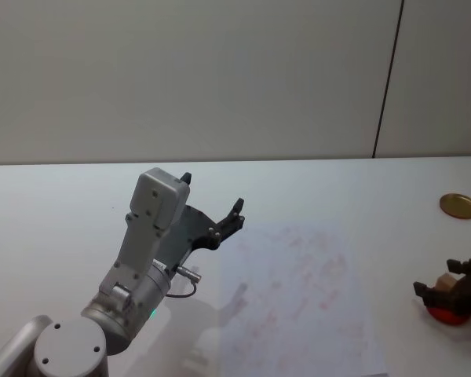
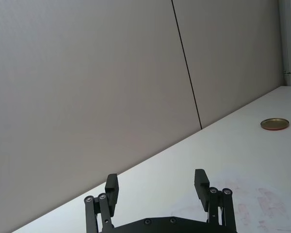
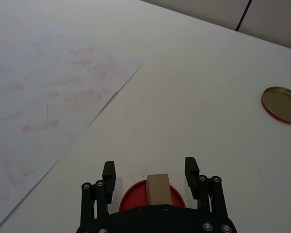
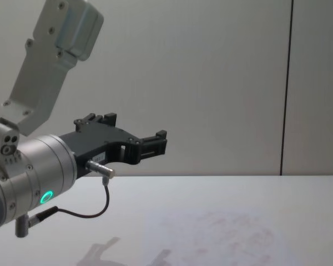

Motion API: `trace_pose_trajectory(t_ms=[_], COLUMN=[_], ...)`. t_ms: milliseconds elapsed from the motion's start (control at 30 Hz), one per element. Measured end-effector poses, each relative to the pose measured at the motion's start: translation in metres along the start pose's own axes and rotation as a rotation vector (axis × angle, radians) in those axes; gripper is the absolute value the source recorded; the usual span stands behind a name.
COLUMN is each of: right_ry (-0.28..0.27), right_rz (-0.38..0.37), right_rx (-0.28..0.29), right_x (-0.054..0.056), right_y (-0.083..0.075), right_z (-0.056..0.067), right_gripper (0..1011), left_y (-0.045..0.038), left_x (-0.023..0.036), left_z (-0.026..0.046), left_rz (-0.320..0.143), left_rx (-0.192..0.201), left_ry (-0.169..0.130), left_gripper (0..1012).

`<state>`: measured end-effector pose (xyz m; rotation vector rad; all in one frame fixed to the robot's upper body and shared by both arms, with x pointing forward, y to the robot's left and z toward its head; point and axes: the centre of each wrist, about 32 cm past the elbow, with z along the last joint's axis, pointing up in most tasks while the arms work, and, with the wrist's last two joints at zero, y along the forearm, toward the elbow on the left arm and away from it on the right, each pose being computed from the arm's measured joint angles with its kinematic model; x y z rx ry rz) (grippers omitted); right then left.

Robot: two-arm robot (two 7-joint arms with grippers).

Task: Use the one hand to pick up the stamp and affix it onto the A4 paper.

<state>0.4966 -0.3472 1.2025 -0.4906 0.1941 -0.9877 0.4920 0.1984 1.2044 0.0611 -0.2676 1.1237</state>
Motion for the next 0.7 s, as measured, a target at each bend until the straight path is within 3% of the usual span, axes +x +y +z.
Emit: trace_pose_trajectory(t_ms=[133, 267, 700], right_ry=[-0.009, -0.019, -0.036], right_rz=[-0.005, -0.012, -0.023], right_rx=[0.021, 0.045, 0.100], right_x=[-0.001, -0.001, -0.004], right_y=[-0.002, -0.005, -0.014], right_z=[0.004, 0.009, 0.020], right_gripper=[939, 1001, 1001], left_y=[0.0000, 0.0000, 0.0000], left_x=[0.0000, 0.0000, 0.0000], left_z=[0.0000, 0.0000, 0.0000], left_rz=[0.000, 0.000, 0.000], left_rx=[0.000, 0.000, 0.000], left_ry=[0.000, 0.000, 0.000], left_gripper=[993, 993, 993])
